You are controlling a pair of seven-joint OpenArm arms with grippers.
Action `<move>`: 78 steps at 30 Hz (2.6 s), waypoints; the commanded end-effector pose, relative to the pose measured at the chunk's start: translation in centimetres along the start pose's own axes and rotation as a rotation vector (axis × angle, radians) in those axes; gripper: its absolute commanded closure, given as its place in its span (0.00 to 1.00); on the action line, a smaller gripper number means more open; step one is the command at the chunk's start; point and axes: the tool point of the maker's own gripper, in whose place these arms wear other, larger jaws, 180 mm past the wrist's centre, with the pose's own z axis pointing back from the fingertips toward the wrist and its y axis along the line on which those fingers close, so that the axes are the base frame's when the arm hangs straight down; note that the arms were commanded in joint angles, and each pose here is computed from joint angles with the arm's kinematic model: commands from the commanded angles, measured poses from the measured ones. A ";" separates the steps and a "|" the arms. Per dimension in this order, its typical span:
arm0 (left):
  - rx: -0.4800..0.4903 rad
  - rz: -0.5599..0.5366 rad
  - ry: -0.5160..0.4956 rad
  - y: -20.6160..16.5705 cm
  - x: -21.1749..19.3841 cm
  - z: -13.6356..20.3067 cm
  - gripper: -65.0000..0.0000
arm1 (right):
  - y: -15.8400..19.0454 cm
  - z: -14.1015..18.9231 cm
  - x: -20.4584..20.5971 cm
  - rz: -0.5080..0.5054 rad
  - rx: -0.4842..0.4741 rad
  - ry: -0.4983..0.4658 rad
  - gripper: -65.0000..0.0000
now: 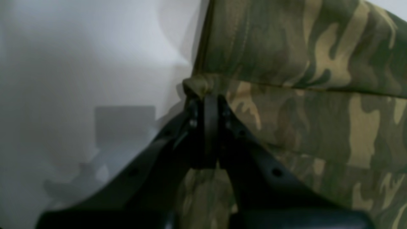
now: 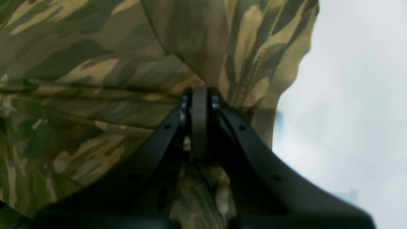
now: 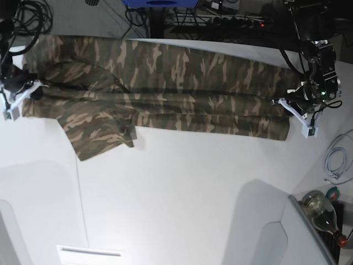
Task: Layout the t-shirt on the table in an organized manner, then fold the t-shirt properly
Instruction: 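Release the shirt with both grippers and raise them, then smooth the shirt's hem end with the right gripper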
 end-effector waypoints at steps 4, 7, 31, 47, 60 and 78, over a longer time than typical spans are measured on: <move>0.014 -0.022 -0.034 0.6 0.8 -0.4 1.00 | -1.5 0.5 0.9 0.012 -0.034 -0.017 1.00; 0.005 -0.032 -0.025 0.1 0.5 -0.6 1.00 | -1.4 0.5 1.4 0.013 -0.032 -0.023 1.00; 0.184 0.098 -0.211 7.9 5.9 6.1 0.00 | 0.3 4.9 12.1 0.015 -0.111 -0.245 0.32; 0.248 0.198 -0.144 13.6 -0.4 8.4 1.00 | 5.9 -7.8 14.8 0.058 0.017 -0.066 0.30; 0.246 0.240 -0.105 14.0 -2.2 7.8 1.00 | 10.2 -9.2 13.1 0.128 0.079 -0.018 0.86; 0.253 0.230 -0.115 14.5 -1.5 8.0 1.00 | 13.5 4.5 10.9 0.283 0.109 -0.116 1.00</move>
